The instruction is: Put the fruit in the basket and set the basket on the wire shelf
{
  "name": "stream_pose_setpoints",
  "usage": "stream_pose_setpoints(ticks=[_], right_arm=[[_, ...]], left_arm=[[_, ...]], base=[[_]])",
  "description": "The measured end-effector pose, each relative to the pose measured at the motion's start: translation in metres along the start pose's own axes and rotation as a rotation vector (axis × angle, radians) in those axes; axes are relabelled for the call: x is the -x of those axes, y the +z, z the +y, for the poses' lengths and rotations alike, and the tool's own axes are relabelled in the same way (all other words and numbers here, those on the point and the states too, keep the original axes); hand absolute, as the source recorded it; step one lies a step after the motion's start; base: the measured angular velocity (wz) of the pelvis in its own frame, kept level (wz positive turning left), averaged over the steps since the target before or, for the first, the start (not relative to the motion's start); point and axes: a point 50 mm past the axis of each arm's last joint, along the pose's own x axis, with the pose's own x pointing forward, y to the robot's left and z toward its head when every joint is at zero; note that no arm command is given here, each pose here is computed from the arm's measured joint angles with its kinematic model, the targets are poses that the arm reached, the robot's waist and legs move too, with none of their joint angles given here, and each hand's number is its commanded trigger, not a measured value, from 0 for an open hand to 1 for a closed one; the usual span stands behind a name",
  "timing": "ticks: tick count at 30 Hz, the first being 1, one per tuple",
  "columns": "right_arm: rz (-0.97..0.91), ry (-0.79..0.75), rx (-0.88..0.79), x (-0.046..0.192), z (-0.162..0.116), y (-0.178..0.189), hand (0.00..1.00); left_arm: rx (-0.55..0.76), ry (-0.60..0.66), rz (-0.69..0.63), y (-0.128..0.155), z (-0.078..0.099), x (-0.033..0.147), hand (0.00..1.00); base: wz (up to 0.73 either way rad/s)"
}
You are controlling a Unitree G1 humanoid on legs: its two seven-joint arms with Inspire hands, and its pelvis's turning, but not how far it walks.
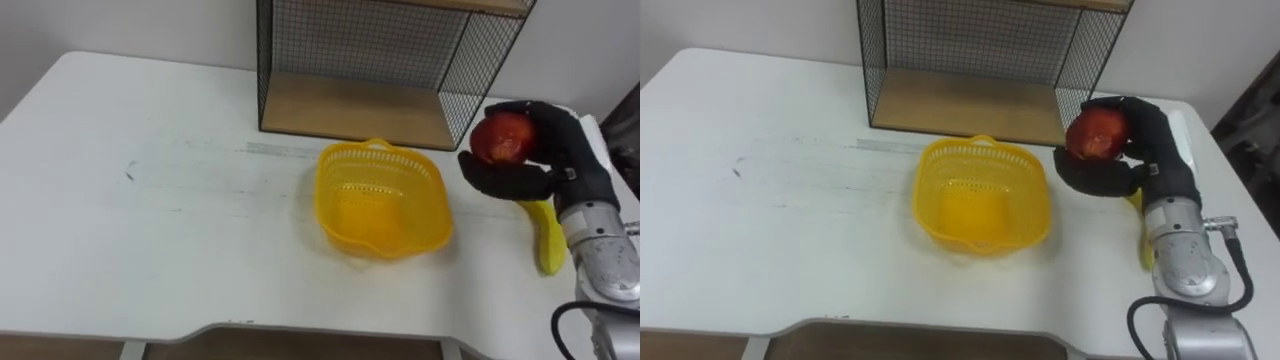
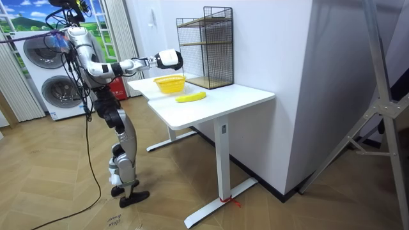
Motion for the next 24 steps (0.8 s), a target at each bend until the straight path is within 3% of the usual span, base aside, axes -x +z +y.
stream_pose_setpoints(ticks=[11, 18, 24], right_arm=[[-0.050, 0.139, 0.121, 0.001, 0.020, 0.011, 1.00], [-0.050, 0.285, 0.130, 0.004, 0.045, 0.012, 1.00], [-0.057, 0.357, 0.098, 0.008, 0.063, 0.015, 1.00]], left_arm=[[-0.013, 0.016, -0.015, 0.007, 0.001, -0.001, 0.00], [-0.020, 0.033, -0.035, 0.016, 0.008, -0.003, 0.00], [-0.066, 0.018, -0.033, 0.016, 0.003, -0.003, 0.00]], base=[[-0.01], [-0.03], [0.03]])
